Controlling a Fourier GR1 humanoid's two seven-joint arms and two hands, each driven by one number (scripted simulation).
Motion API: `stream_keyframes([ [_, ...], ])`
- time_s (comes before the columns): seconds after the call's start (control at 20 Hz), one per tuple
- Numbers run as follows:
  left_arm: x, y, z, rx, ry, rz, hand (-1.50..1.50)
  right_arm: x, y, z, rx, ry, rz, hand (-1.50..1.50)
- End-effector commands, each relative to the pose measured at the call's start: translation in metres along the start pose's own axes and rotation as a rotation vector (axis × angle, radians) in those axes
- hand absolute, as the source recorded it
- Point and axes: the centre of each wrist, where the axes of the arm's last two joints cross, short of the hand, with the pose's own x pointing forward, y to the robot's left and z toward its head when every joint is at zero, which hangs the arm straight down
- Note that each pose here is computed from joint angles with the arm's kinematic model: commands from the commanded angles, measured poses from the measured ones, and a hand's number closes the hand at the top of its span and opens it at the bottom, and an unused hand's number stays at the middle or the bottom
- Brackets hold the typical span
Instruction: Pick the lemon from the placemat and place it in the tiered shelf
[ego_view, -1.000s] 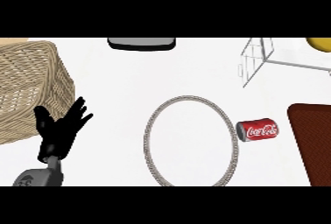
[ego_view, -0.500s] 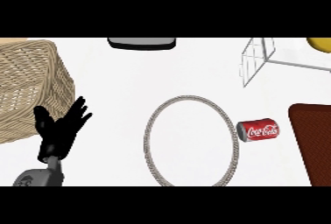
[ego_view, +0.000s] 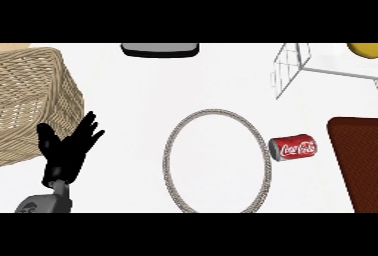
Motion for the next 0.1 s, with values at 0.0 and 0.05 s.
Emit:
stream_keyframes([
  [0.0,-0.010,0.006,0.003,-0.003,0.062,-0.009,0.00,-0.008,-0.038,0.003,0.019,-0.007,-0.008,-1.50],
  [0.05,-0.009,-0.006,-0.012,-0.007,0.069,0.010,0.00,-0.007,-0.032,0.003,0.031,0.003,-0.013,-1.50],
])
